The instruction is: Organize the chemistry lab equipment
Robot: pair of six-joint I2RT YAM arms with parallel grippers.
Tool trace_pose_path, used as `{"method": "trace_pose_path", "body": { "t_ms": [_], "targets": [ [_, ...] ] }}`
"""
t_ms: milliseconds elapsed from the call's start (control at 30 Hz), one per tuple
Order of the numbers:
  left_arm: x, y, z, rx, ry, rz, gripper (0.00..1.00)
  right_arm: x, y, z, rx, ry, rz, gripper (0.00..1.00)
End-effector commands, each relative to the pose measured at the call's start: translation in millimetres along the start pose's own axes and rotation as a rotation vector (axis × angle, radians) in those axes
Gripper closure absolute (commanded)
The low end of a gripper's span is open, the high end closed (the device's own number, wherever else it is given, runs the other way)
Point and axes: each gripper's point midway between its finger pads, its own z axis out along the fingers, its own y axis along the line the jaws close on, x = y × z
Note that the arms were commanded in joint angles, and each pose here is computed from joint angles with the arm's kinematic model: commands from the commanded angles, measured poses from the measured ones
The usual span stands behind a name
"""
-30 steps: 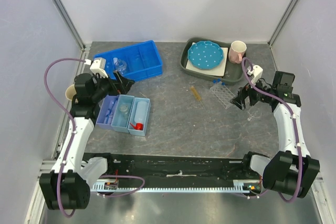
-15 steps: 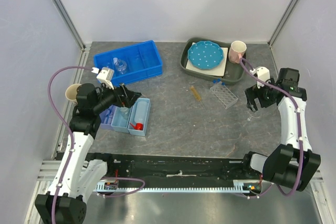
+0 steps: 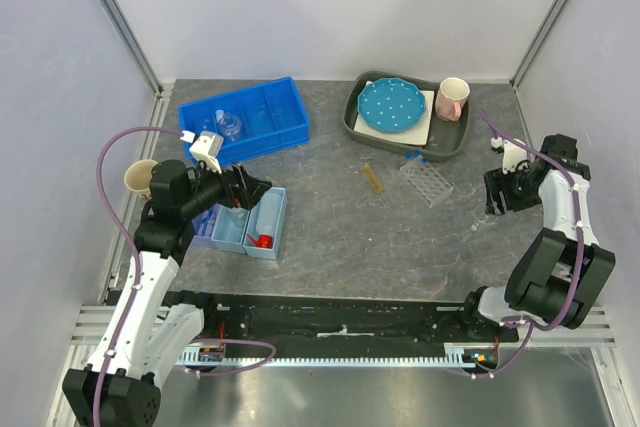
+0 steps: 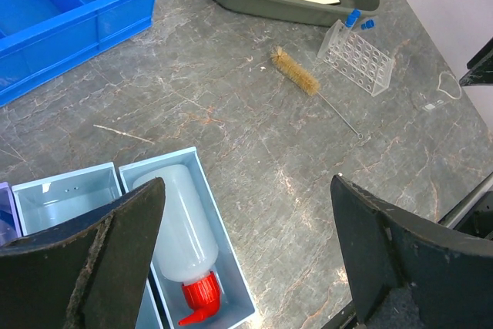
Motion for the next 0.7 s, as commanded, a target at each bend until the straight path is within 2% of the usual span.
{"method": "trace_pose_path", "body": {
  "t_ms": [0,133,400,467,533,667],
  "targets": [
    [-11,-3,-2,0.007,-0.031,0.057,0.07,-6,-6,9,0.007,-0.022,0.028,0.3],
    [-9,-3,-2,0.006,-0.027,0.055,0.07,-2,-7,20,-0.01,0.0,0.052,0.42],
    [-8,-2,-1,0.008,-0.021,0.05,0.07,6,-10,34,-0.014,0.032,0.067,0.56],
    [-8,-2,0,0.008,-0.019,0.048,0.07,8,-8,38,-0.032,0.04,0.072,0.64],
    [-7,-2,0,0.009,-0.017,0.048,0.07,8,-6,39,-0.043,0.036,0.072,0.77],
    [-7,-5,1,0.029,-0.016,0.047,0.07,6,-2,36,-0.05,0.012,0.066,0.89]
  ]
}}
